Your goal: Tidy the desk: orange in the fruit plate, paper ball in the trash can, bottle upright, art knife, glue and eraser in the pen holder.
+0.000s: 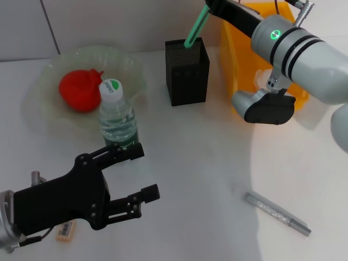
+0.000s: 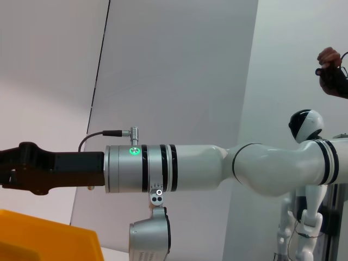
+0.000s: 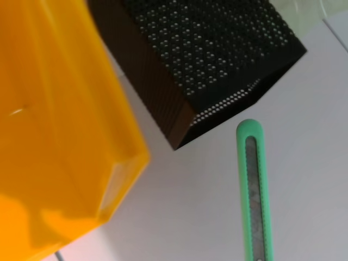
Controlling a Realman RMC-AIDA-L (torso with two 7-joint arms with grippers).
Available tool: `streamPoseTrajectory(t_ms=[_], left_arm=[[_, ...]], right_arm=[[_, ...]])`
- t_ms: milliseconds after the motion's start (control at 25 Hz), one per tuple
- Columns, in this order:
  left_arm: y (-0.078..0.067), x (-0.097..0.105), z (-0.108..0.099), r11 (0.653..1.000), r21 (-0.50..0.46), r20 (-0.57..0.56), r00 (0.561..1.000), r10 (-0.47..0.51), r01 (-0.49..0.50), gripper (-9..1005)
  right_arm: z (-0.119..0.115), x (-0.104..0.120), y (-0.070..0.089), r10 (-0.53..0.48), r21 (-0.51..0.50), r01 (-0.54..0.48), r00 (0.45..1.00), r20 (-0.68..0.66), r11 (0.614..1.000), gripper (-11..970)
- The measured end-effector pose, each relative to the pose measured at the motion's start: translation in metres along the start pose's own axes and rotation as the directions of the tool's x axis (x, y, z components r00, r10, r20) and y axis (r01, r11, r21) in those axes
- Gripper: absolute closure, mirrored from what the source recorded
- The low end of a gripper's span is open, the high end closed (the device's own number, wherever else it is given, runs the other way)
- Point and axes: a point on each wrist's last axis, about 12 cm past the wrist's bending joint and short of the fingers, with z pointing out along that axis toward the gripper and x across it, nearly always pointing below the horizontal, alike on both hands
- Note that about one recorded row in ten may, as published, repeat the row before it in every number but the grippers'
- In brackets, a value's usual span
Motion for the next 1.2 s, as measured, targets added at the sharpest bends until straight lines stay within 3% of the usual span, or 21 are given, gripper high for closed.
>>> streamPoseTrajectory(t_ms=[320, 680, 800, 840, 920, 960, 1040, 1120, 1160, 1200], left_arm=[[0.0, 0.0, 0.0, 1.0, 0.0, 0.0, 1.0, 0.003, -0.003, 186], [0.0, 0.0, 0.0, 1.0, 0.0, -0.001, 1.0, 0.002, -0.002, 188], [0.0, 0.0, -0.001, 1.0, 0.001, -0.003, 1.0, 0.004, -0.004, 189], [0.0, 0.0, -0.001, 1.0, 0.001, -0.003, 1.0, 0.004, -0.004, 189], [0.001, 0.0, -0.001, 1.0, 0.0, -0.004, 1.0, 0.004, -0.004, 190], [0.001, -0.001, -0.002, 1.0, 0.0, -0.004, 1.0, 0.005, -0.005, 190], [0.0, -0.001, -0.002, 1.0, 0.0, -0.004, 1.0, 0.006, -0.006, 190], [0.0, -0.002, -0.002, 1.0, 0.004, -0.003, 1.0, 0.01, -0.01, 191], [0.001, -0.002, -0.002, 1.0, 0.008, -0.002, 1.0, 0.012, -0.012, 191], [0.001, -0.002, -0.002, 1.0, 0.008, -0.002, 1.0, 0.012, -0.012, 191]], right_arm=[[-0.002, -0.006, 0.005, 0.02, -0.016, -0.02, 1.0, 0.003, 1.0, 703], [0.002, -0.01, -0.007, 0.053, 0.008, -0.053, 0.998, -0.037, 0.999, 620], [0.004, -0.003, -0.016, 0.115, 0.032, -0.113, 0.992, -0.059, 0.993, 573], [0.006, 0.005, -0.024, 0.207, 0.051, -0.204, 0.977, -0.061, 0.978, 558], [0.006, 0.009, -0.028, 0.257, 0.06, -0.253, 0.965, -0.056, 0.966, 567], [0.004, 0.015, -0.032, 0.368, 0.071, -0.365, 0.929, -0.039, 0.928, 571], [0.003, 0.016, -0.033, 0.41, 0.074, -0.407, 0.911, -0.029, 0.91, 580], [0.0, 0.021, -0.034, 0.526, 0.082, -0.523, 0.85, -0.018, 0.848, 588], [-0.003, 0.027, -0.034, 0.621, 0.094, -0.617, 0.784, -0.01, 0.781, 593], [-0.003, 0.027, -0.034, 0.621, 0.094, -0.617, 0.784, -0.01, 0.781, 597]])
